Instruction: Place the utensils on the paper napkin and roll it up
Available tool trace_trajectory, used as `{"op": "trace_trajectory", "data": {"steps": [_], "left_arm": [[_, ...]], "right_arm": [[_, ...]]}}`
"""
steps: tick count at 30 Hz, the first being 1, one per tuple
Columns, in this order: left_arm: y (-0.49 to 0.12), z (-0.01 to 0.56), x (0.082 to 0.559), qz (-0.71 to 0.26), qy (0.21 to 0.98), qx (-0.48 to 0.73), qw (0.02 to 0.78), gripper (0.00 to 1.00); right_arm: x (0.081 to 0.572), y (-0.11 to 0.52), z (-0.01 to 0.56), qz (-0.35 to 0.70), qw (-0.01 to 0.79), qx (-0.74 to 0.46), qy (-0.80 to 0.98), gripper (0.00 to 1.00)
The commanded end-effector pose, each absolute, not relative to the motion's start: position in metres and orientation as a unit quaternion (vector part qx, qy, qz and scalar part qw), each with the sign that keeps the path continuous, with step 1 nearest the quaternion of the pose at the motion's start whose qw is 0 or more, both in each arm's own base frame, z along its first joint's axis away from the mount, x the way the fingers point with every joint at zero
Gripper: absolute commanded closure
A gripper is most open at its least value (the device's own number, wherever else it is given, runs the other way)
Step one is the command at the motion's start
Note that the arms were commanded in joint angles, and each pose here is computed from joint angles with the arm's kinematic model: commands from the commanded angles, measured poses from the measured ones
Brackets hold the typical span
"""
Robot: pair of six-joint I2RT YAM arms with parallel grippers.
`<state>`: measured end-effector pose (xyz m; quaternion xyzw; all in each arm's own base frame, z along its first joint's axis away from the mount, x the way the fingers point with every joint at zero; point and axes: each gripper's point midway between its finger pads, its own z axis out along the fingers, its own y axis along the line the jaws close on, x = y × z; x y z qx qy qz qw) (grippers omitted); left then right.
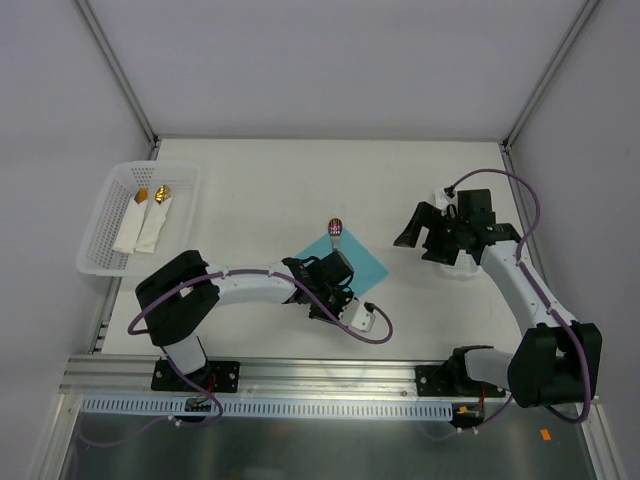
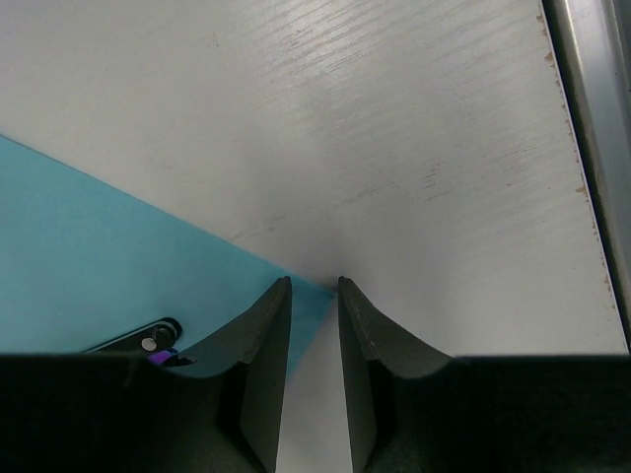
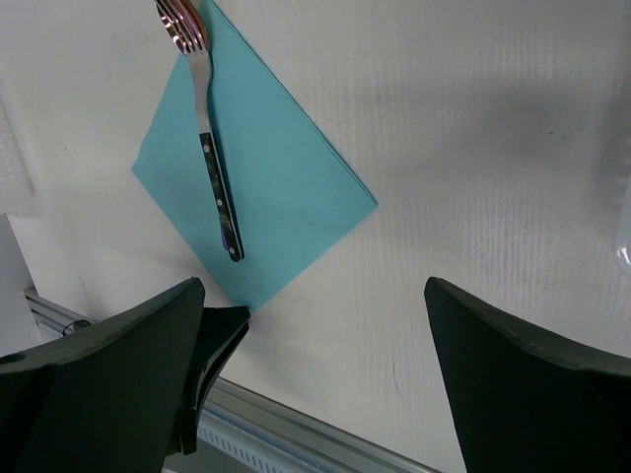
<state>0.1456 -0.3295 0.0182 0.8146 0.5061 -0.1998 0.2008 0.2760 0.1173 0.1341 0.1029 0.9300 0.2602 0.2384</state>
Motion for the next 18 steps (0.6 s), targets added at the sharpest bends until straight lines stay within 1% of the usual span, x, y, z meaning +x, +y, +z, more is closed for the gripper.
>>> {"op": "trace_trajectory", "data": {"steps": [1, 7, 11, 15, 16, 18], "left_arm": [[-0.335, 0.026, 0.152, -0.191, 0.494, 0.820, 0.217, 0.73], [-0.330, 0.018, 0.156, -0.193, 0.507, 0.814, 0.206, 0.71], [-0.325, 0.011, 0.164, -0.195, 0.520, 0.807, 0.199, 0.72], [-0.321, 0.005, 0.163, -0.196, 0.520, 0.810, 0.188, 0.78], [-0.321, 0.005, 0.162, -0.198, 0.520, 0.810, 0.188, 0.83], [-0.322, 0.007, 0.159, -0.207, 0.519, 0.808, 0.187, 0.86]], "right_arm": [[0.276, 0.117, 0.139, 0.269, 0.246, 0.088, 0.927, 0.01], [0.278, 0.114, 0.137, 0.267, 0.245, 0.095, 0.927, 0.01], [0.277, 0.112, 0.136, 0.267, 0.244, 0.097, 0.927, 0.01], [0.277, 0.109, 0.136, 0.267, 0.245, 0.101, 0.927, 0.01], [0.277, 0.109, 0.136, 0.268, 0.245, 0.101, 0.926, 0.01], [0.278, 0.108, 0.136, 0.267, 0.246, 0.102, 0.926, 0.01]]}}
